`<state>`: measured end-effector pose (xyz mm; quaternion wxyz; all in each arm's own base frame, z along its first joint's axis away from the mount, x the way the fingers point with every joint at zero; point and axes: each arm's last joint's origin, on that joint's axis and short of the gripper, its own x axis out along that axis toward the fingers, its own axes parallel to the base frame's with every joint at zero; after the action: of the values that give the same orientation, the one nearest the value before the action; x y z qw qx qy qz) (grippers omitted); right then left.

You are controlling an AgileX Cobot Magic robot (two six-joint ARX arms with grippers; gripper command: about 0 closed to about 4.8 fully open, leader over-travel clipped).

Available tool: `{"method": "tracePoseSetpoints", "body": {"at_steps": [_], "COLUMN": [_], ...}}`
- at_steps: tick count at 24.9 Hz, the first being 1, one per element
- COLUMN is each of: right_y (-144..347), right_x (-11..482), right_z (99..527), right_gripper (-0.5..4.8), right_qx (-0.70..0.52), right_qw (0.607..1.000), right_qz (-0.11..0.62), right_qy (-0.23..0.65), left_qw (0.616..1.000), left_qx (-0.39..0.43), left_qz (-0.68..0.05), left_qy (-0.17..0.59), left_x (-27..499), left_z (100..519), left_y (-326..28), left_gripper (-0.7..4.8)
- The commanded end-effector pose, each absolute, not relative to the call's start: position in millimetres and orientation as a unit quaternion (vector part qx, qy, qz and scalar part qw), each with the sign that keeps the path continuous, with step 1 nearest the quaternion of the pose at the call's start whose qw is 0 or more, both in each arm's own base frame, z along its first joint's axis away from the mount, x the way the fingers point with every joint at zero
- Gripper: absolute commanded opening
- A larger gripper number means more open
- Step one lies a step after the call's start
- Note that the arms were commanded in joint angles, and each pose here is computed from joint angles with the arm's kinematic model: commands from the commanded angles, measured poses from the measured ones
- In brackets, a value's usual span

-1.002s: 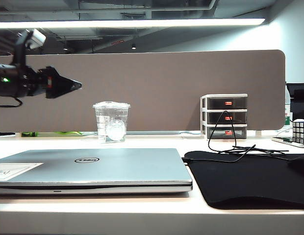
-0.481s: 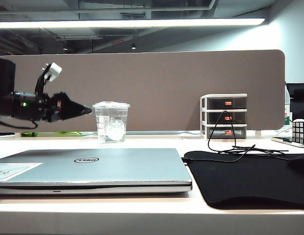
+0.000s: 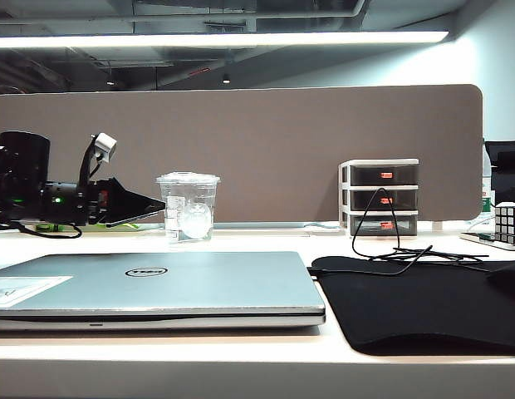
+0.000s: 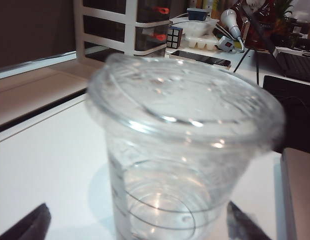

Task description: Pick up the coffee cup and place it over the laptop.

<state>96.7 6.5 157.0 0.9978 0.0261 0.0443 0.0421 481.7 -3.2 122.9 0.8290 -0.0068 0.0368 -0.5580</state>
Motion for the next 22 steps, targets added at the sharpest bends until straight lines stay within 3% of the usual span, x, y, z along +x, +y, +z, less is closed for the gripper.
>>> {"method": "tracePoseSetpoints", "body": {"at_steps": [1, 11, 22], "right_y": [7, 7, 7], "right_x": [97, 97, 97], "right_z": [157, 157, 157], "right_gripper": [-0.06, -0.06, -0.06], "right_qx": [0.027, 0.027, 0.027], "right_qw": [0.998, 0.998, 0.998], "right_qz": [0.043, 0.043, 0.043], "right_qy": [0.039, 0.039, 0.039], "left_qw": [0.816, 0.785, 0.773], "left_qx": [-0.009, -0.009, 0.016], "left_qz": [-0.578, -0.619, -0.635], "left_qy": [0.036, 0.032, 0.015], "left_x": [487, 491, 500], "left_z": [125, 123, 118], "left_y": [-3, -12, -54], "left_gripper": [4.79, 4.79, 4.79]}}
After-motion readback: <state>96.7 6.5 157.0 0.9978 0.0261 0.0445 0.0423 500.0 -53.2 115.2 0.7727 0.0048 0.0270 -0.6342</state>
